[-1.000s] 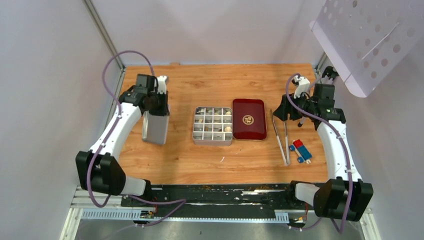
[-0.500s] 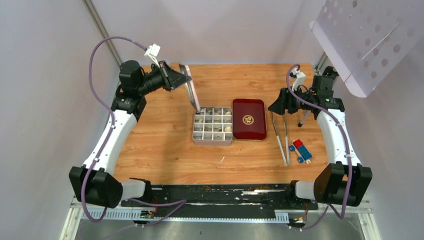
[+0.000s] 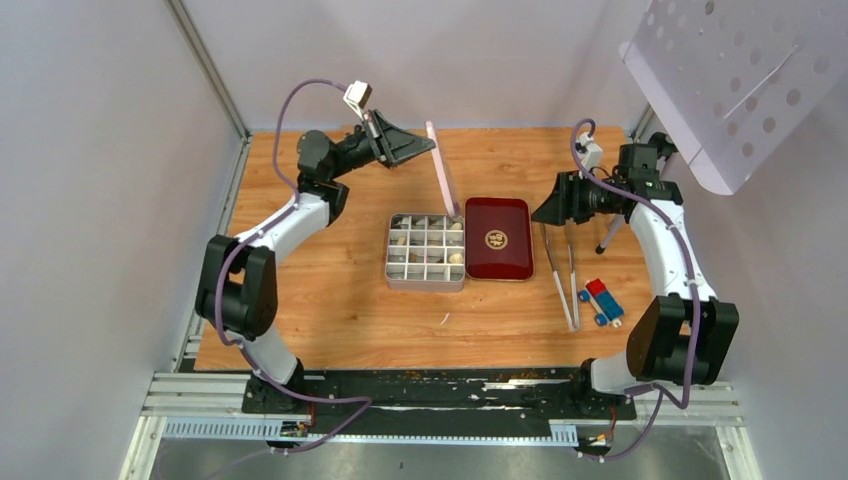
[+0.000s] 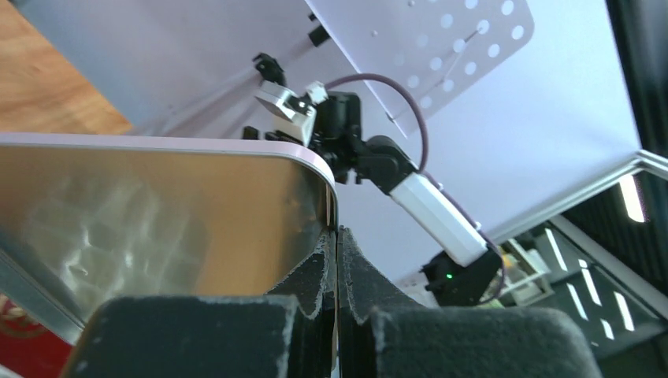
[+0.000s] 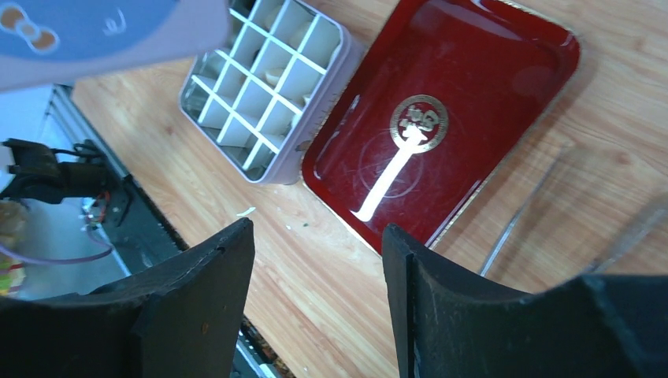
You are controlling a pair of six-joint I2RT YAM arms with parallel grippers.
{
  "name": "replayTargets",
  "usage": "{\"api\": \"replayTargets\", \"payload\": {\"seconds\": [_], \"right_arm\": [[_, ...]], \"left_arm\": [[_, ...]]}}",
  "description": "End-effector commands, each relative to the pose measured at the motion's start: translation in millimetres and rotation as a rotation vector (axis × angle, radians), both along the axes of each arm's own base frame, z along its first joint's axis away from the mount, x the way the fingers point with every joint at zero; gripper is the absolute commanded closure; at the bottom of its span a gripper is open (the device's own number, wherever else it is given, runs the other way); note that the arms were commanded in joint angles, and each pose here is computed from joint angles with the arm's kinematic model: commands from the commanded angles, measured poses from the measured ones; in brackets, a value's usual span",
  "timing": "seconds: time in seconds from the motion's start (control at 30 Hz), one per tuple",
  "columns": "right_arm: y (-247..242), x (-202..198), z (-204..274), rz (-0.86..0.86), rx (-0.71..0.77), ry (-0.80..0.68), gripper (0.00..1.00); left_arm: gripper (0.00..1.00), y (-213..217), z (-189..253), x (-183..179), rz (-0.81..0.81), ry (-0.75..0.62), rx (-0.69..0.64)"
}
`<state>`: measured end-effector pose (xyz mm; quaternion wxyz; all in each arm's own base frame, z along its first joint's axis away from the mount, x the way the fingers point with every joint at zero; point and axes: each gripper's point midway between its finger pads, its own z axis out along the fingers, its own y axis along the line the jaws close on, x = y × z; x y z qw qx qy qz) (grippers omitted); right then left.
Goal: Pack the chocolate
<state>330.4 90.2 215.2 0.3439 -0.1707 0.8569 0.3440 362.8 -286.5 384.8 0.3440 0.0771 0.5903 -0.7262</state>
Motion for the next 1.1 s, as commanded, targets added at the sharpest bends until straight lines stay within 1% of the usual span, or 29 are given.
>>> {"api": "replayTargets", "payload": {"seconds": [0.0,0.27,0.37,0.5,0.63,0.77,0.9,0.97,1.07], "right_arm": [[16.4,2.6,20.1,0.062,0.109,-0.025,0.39],[11.3,1.8,0.6,0.043,0.072,0.02,0.39],[2.5,2.3,-10.8,0.006,0.009,0.033,0.39],[1.9,-2.8,-19.2,0.004,0.003,0.05,0.39],[3.2,-5.0,-25.6,0.001,0.011,0.063,0.39],[-2.3,-3.6,-35.8,-0.015,-0.027,0.072,0.39],[-2.4,-2.1,-37.2,-0.017,-0.025,0.077,0.39],[-1.7,-1.8,-36.3,-0.015,-0.023,0.074,0.39],[-1.7,-1.8,-40.6,-0.021,-0.028,0.079,0.39]], "left_arm": [[1.0,-12.8,40.2,-22.5,-0.104,-0.054,-0.124],[1.0,-55.4,1.2,-8.0,-0.186,0.102,-0.17],[1.0,-65.0,-23.7,0.6,-0.196,0.149,-0.162],[1.0,-72.0,-61.1,9.6,-0.199,0.219,-0.128],[1.0,-72.6,-80.0,10.6,-0.193,0.271,-0.114],[1.0,-74.6,-96.3,13.2,-0.198,0.304,-0.096],[1.0,-70.6,-112.8,14.4,-0.191,0.333,-0.075],[1.0,-64.9,-117.7,15.8,-0.18,0.333,-0.066],[1.0,-62.0,-123.0,15.1,-0.181,0.291,-0.048]]}}
